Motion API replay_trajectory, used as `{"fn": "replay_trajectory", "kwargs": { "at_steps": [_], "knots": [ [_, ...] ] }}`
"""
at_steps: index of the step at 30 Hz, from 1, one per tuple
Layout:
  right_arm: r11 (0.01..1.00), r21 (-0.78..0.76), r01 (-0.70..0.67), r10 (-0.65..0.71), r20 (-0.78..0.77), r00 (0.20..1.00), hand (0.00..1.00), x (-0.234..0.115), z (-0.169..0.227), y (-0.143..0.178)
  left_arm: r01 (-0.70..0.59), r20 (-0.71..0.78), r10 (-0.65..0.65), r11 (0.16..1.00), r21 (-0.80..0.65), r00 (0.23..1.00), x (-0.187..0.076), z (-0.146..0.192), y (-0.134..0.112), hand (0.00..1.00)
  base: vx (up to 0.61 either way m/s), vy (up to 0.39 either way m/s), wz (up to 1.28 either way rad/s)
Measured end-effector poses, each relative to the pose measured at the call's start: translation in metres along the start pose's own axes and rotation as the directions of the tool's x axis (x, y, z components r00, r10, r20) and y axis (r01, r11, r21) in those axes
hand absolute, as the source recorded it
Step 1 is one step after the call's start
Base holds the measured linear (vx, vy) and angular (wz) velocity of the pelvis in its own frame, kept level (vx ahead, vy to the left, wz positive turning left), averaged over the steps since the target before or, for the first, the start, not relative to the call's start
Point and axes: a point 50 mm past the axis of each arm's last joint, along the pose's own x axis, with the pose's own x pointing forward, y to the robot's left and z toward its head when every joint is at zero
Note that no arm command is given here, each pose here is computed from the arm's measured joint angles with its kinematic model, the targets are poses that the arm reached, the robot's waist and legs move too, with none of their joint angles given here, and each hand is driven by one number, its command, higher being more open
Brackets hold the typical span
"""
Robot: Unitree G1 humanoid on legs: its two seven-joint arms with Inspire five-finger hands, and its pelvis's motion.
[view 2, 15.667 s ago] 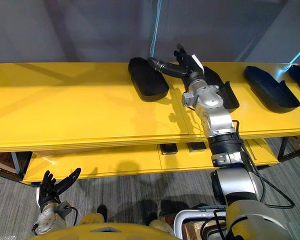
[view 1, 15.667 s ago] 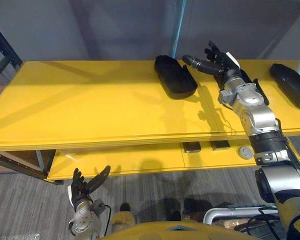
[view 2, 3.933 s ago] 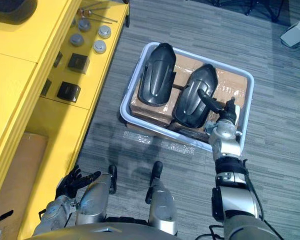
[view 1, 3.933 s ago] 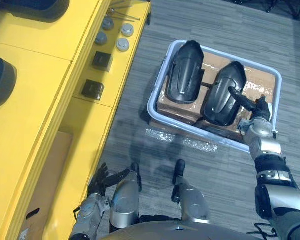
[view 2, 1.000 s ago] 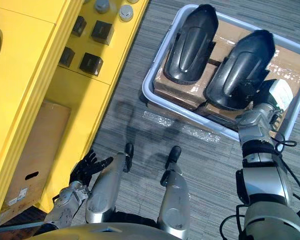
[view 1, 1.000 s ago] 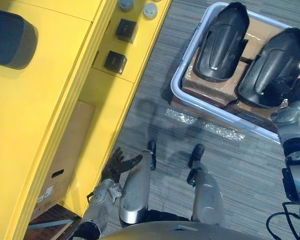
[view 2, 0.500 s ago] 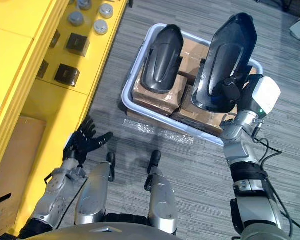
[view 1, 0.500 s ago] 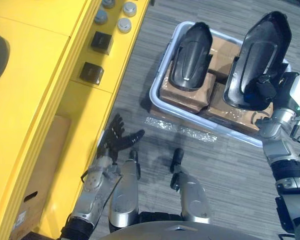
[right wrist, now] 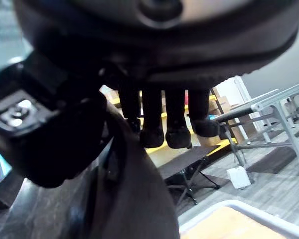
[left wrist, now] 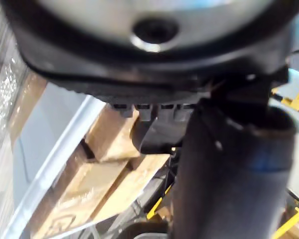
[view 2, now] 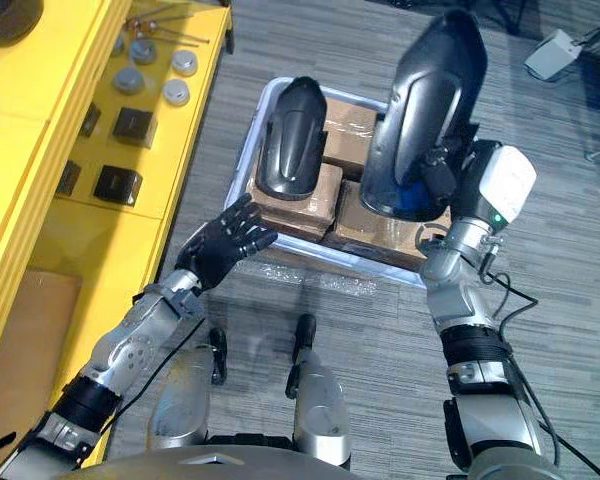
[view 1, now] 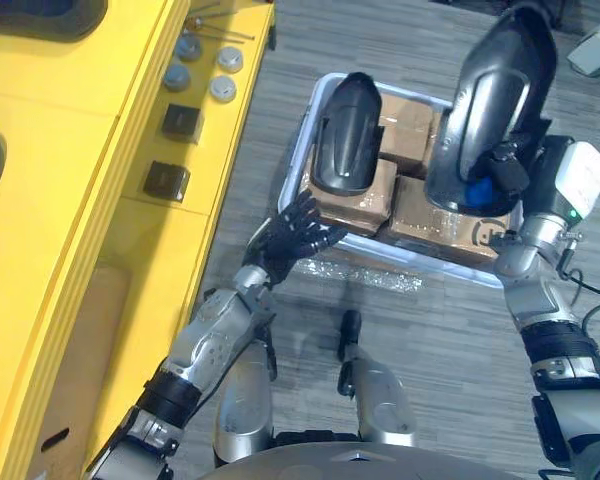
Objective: Walk over and take three plastic housings, then place them on the shelf
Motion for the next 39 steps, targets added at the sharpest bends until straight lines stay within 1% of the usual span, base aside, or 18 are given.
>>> {"fn": "replay_trajectory", "kwargs": {
  "at_steps": [4, 6, 8, 12, 16, 23, 24, 29, 34, 37, 39],
  "knots": [
    [1.0, 0.018, -0.006, 0.004, 0.111, 0.994, 0.0, -0.005, 0.019, 0.003, 0.037, 0.009, -0.037, 0.998, -0.049, 0.999, 0.012, 0.006, -0.004, 1.0, -0.01, 0.016, -0.2],
    [0.999, 0.034, -0.033, 0.026, 0.184, 0.983, 0.0, -0.015, 0.03, 0.008, 0.037, 0.001, -0.037, 0.992, -0.119, 0.999, 0.016, 0.004, -0.002, 1.0, 0.01, 0.017, -0.2],
    [0.996, 0.064, -0.055, 0.041, 0.206, 0.978, 0.0, -0.024, 0.034, 0.012, 0.033, -0.009, -0.035, 0.988, -0.154, 0.999, 0.017, 0.0, -0.001, 1.0, 0.0, 0.009, -0.2],
    [0.988, 0.077, -0.132, 0.107, 0.269, 0.957, 0.0, -0.046, 0.041, 0.023, 0.054, -0.022, -0.059, 0.983, -0.174, 0.998, 0.019, -0.007, -0.008, 1.0, 0.02, -0.001, -0.12],
    [0.977, 0.098, -0.191, 0.15, 0.324, 0.934, 0.0, -0.057, 0.049, 0.031, 0.078, -0.01, -0.082, 0.978, -0.194, 0.997, 0.024, -0.008, -0.017, 1.0, -0.01, -0.004, -0.03],
    [0.942, 0.133, -0.31, 0.243, 0.37, 0.897, 0.0, -0.079, 0.059, 0.045, 0.074, -0.006, -0.076, 0.977, -0.201, 0.997, 0.026, -0.015, -0.018, 1.0, -0.02, -0.001, -0.01],
    [0.933, 0.138, -0.332, 0.259, 0.38, 0.888, 0.0, -0.083, 0.061, 0.047, 0.077, -0.002, -0.079, 0.976, -0.203, 0.997, 0.026, -0.015, -0.019, 0.0, -0.04, -0.009, -0.01],
    [0.912, 0.146, -0.384, 0.304, 0.388, 0.87, 0.0, -0.097, 0.06, 0.052, 0.074, 0.009, -0.074, 0.976, -0.203, 0.997, 0.026, -0.015, -0.02, 0.0, -0.07, -0.003, 0.01],
    [0.896, 0.184, -0.405, 0.327, 0.346, 0.88, 0.0, -0.111, 0.058, 0.056, 0.004, 0.016, -0.001, 0.979, -0.206, 1.0, 0.025, -0.017, -0.016, 0.0, -0.05, -0.009, 0.0],
    [0.89, 0.211, -0.404, 0.313, 0.362, 0.878, 0.0, -0.119, 0.065, 0.052, -0.06, 0.006, 0.063, 0.975, -0.213, 0.998, 0.024, -0.02, -0.011, 0.0, -0.05, -0.014, -0.04],
    [0.888, 0.219, -0.405, 0.31, 0.367, 0.877, 0.0, -0.122, 0.067, 0.052, -0.072, 0.009, 0.076, 0.974, -0.216, 0.997, 0.023, -0.021, -0.011, 0.0, -0.05, -0.014, -0.02]
  ]
}}
